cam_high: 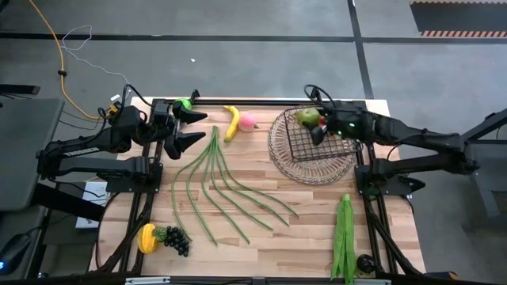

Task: Build produce basket
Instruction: Put the green pear into the wire basket

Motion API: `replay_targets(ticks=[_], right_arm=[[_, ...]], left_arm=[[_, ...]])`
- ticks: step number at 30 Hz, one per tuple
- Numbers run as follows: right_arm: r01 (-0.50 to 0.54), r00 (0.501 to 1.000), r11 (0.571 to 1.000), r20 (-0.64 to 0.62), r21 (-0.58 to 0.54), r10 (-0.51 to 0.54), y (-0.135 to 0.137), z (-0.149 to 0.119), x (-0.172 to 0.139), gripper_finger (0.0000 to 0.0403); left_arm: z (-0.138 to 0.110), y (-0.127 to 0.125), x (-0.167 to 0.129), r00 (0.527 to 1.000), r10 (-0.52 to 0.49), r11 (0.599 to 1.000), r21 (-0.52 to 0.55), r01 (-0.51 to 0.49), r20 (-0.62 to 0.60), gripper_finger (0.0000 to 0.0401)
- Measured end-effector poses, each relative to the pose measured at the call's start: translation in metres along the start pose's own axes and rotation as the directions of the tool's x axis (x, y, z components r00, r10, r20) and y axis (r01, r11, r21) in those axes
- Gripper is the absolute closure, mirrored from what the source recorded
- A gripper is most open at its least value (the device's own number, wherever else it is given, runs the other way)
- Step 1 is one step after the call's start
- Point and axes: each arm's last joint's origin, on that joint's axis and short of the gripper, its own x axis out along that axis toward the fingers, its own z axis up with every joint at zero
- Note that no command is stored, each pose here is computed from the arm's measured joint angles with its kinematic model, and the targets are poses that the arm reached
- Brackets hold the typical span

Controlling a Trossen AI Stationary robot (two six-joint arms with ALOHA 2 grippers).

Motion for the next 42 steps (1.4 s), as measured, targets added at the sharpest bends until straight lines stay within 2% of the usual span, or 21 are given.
replay_targets(ticks=[2,6,11,15,17,21,25,30,35,42], right_arm=[[0.076,0.992,0.995,-0.101,0.06,-0.07,-0.009,-0.008,0.01,0.0091],[0.18,0.946,0.972,-0.296,0.149,-0.13,-0.022,-0.026,0.037,0.0086],[0.294,0.905,0.932,-0.376,0.214,-0.2,-0.029,-0.035,0.072,0.0067],[0.349,0.876,0.876,-0.448,0.333,-0.179,-0.03,-0.044,0.094,0.0062],[0.39,0.853,0.853,-0.485,0.348,-0.192,-0.03,-0.05,0.104,0.0061],[0.467,0.825,0.816,-0.501,0.341,-0.263,-0.031,-0.059,0.12,0.006],[0.494,0.802,0.807,-0.528,0.323,-0.28,-0.031,-0.067,0.131,0.006],[0.506,0.794,0.802,-0.533,0.316,-0.291,-0.031,-0.072,0.14,0.0059],[0.542,0.786,0.765,-0.532,0.348,-0.315,-0.032,-0.074,0.142,0.0059],[0.545,0.787,0.764,-0.524,0.345,-0.325,-0.032,-0.074,0.143,0.0059]], left_arm=[[0.0,0.0,0.0,1.0,0.0,1.0,0.0,0.0,0.0,0.0046],[0.0,0.0,0.0,1.0,0.007,1.0,0.0,-0.007,0.002,0.0046],[0.0,0.0,0.0,1.0,0.007,1.0,0.0,-0.007,0.002,0.0046],[0.0,0.0,0.0,1.0,0.007,1.0,0.0,-0.007,0.002,0.0046],[0.0,0.0,0.0,1.0,0.007,1.0,0.0,-0.007,0.002,0.0046],[0.0,0.0,0.0,1.0,0.007,1.0,0.0,-0.007,0.002,0.0046],[0.0,0.0,0.0,1.0,0.007,1.0,0.0,-0.007,0.002,0.0046],[0.0,0.0,0.0,1.0,0.007,1.0,0.0,-0.007,0.002,0.0046],[0.0,0.0,0.0,1.0,0.007,1.0,0.0,-0.007,0.003,0.0046],[0.0,0.0,0.0,1.0,0.007,1.0,0.001,-0.007,0.003,0.0046]])
